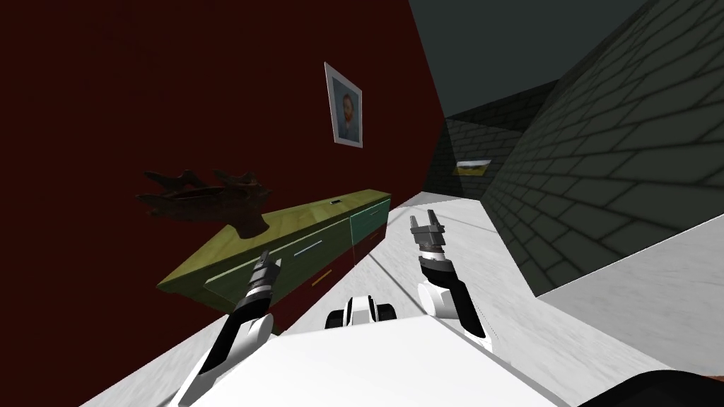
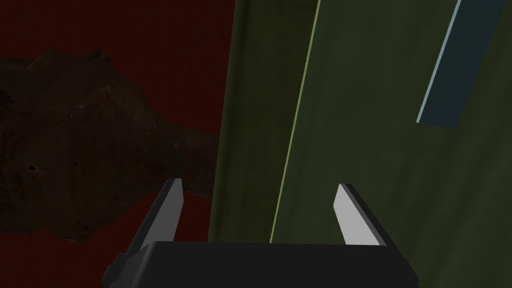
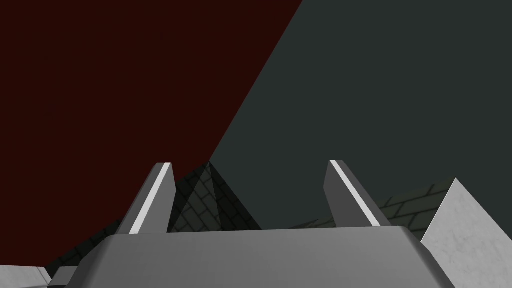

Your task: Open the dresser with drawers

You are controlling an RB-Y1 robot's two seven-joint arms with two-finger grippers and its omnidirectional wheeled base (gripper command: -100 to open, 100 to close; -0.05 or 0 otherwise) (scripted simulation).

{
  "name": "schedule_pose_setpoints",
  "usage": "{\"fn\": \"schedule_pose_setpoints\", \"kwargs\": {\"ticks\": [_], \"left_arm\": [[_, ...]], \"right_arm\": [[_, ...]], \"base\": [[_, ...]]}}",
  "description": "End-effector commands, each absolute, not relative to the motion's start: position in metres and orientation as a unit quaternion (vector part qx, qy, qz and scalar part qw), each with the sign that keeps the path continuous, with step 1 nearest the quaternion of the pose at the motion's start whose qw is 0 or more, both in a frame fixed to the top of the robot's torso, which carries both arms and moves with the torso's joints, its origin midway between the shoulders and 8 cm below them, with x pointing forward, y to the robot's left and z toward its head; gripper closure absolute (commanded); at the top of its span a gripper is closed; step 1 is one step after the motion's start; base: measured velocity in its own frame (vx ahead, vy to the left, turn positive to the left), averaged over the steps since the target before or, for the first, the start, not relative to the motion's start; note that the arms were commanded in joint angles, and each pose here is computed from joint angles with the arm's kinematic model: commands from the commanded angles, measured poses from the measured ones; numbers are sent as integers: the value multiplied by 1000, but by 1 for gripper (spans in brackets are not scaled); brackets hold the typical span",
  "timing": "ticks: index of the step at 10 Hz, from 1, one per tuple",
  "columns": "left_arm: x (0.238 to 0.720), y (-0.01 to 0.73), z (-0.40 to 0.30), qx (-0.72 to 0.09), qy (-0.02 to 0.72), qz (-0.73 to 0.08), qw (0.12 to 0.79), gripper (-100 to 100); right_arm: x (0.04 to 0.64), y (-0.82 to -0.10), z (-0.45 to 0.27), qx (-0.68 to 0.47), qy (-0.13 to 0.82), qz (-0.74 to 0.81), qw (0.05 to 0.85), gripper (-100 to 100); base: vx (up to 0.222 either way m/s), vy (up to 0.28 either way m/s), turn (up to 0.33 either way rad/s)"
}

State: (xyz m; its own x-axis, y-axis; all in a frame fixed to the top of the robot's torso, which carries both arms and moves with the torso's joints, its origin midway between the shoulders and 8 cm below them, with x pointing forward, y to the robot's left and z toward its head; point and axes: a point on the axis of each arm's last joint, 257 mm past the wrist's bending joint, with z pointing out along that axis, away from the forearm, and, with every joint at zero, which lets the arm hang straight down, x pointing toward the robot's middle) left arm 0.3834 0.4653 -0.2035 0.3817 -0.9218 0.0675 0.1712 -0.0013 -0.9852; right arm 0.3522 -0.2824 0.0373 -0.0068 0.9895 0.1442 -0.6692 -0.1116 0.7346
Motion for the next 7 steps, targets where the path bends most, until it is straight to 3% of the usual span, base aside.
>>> {"fn": "schedule_pose_setpoints", "kwargs": {"ticks": [1,7], "left_arm": [[380,477,-225,-578,336,-429,608,-100],[361,494,-297,-664,304,-398,556,-100]], "right_arm": [[352,-282,37,332,241,667,621,0],[352,-282,37,332,241,667,621,0]], "base": [[89,-96,42],[93,-109,65]]}}
